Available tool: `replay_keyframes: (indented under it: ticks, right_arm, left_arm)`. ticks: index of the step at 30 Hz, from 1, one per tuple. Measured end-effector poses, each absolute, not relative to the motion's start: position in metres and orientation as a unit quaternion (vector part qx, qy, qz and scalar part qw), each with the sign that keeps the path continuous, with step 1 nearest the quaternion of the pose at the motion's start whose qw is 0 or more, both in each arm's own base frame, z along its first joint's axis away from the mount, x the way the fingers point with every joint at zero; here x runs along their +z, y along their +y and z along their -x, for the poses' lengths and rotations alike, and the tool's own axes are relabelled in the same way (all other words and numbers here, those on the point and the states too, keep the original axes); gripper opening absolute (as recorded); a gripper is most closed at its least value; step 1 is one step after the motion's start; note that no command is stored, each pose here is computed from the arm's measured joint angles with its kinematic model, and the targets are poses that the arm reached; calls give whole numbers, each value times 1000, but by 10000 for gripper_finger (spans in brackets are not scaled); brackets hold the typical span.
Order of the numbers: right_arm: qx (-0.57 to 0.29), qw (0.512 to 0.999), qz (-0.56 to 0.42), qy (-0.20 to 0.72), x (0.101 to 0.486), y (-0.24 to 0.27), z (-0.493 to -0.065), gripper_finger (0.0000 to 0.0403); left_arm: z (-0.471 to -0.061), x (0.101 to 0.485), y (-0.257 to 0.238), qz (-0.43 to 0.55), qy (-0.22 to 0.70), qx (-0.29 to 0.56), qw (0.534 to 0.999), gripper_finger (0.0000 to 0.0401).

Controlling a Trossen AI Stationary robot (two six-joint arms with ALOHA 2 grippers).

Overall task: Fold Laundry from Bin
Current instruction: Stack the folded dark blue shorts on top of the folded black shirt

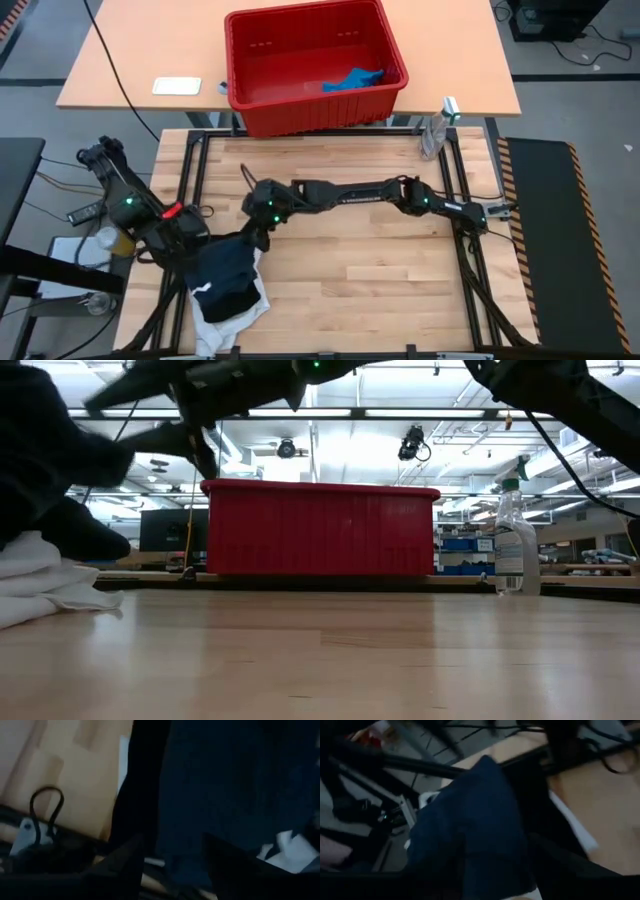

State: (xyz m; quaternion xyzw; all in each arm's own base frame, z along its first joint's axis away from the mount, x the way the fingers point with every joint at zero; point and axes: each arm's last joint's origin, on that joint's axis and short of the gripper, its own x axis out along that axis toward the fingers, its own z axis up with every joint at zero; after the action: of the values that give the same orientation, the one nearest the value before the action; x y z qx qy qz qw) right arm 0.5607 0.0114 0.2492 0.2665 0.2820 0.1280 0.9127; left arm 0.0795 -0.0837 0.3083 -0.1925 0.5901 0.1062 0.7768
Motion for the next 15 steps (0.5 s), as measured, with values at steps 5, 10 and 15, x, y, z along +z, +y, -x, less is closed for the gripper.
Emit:
replay_keyframes:
  ticks: [5, 10, 15]
  right_arm:
    - [97, 902, -286, 310, 256, -5, -552, 209]
    - [109, 904, -239, 336, 275, -1, -537, 209]
    - [110, 898, -183, 384, 287, 22, -518, 209]
  left_arm:
    - [-95, 315, -100, 243, 527, 43, 813, 198]
    - [-112, 306, -121, 241, 519, 3, 820, 198]
    - [-115, 314, -123, 232, 520, 5, 822, 187]
